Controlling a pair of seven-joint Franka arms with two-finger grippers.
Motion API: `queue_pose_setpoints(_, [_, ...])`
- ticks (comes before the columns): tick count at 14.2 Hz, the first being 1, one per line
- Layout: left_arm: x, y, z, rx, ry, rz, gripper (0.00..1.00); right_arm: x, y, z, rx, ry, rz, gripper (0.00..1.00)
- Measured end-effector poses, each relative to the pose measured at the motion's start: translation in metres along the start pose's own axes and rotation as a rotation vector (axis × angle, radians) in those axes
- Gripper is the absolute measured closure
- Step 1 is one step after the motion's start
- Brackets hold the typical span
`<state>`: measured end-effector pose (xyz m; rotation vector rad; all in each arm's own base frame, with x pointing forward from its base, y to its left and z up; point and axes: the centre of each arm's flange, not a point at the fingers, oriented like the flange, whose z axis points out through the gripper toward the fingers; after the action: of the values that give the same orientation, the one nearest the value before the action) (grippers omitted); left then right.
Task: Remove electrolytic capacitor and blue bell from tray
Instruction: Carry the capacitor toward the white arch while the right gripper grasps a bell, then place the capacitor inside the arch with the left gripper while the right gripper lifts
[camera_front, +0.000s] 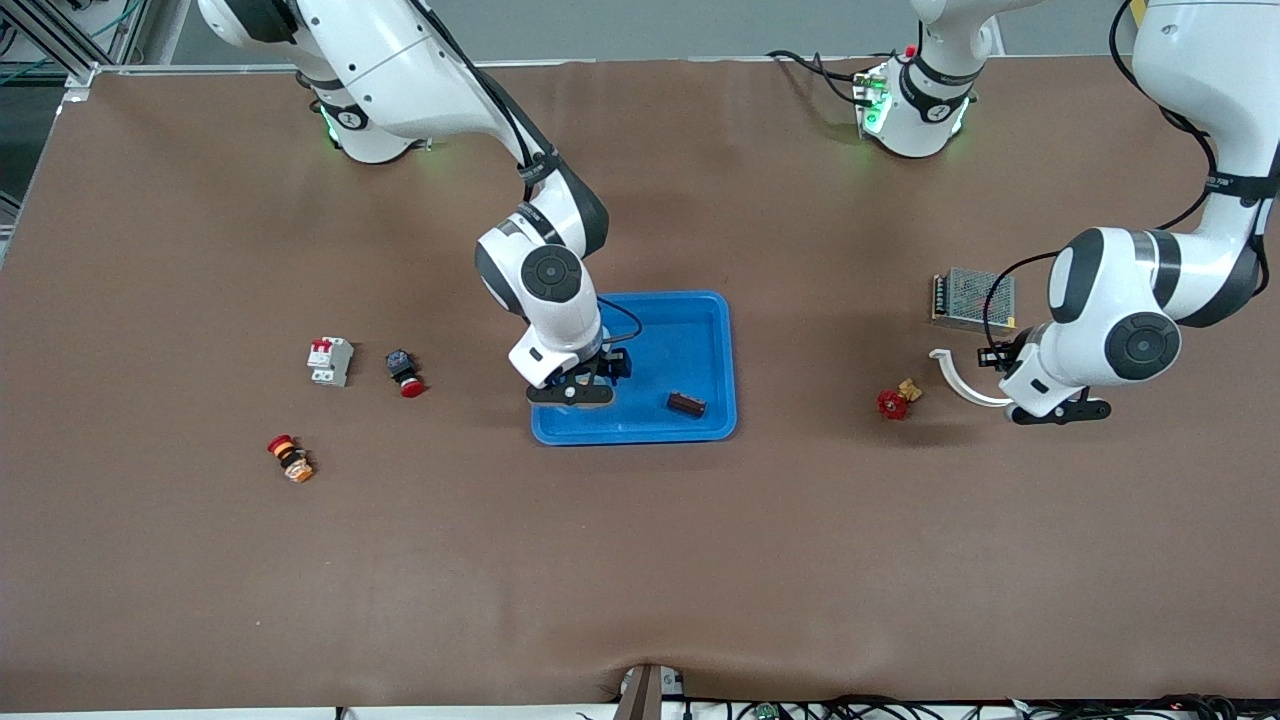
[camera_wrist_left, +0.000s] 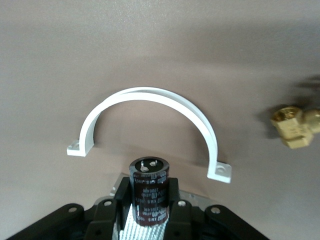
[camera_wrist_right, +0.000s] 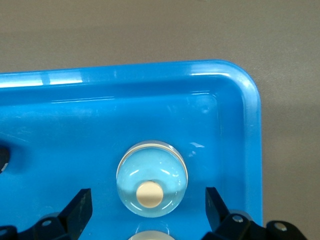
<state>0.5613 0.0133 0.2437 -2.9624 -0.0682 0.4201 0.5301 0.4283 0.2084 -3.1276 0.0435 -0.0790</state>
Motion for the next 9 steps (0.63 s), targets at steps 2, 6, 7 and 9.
queue_pose_setpoints(2, [-0.004,0.004,0.017,-0.011,0.040,0.013,0.67,0.000,0.001,0.003,-0.001,0.000,0.001,0.00])
queue_pose_setpoints(6, [-0.015,0.006,0.045,0.013,0.109,0.072,0.67,0.000,0.000,0.016,0.007,0.008,0.000,0.00])
queue_pose_setpoints(7, [-0.016,0.004,0.050,0.019,0.127,0.085,0.67,0.000,0.000,0.019,0.008,0.010,0.000,0.00])
queue_pose_setpoints(9, [-0.019,0.001,0.058,0.016,0.144,0.092,0.67,0.000,0.000,0.021,0.008,0.010,0.000,0.00])
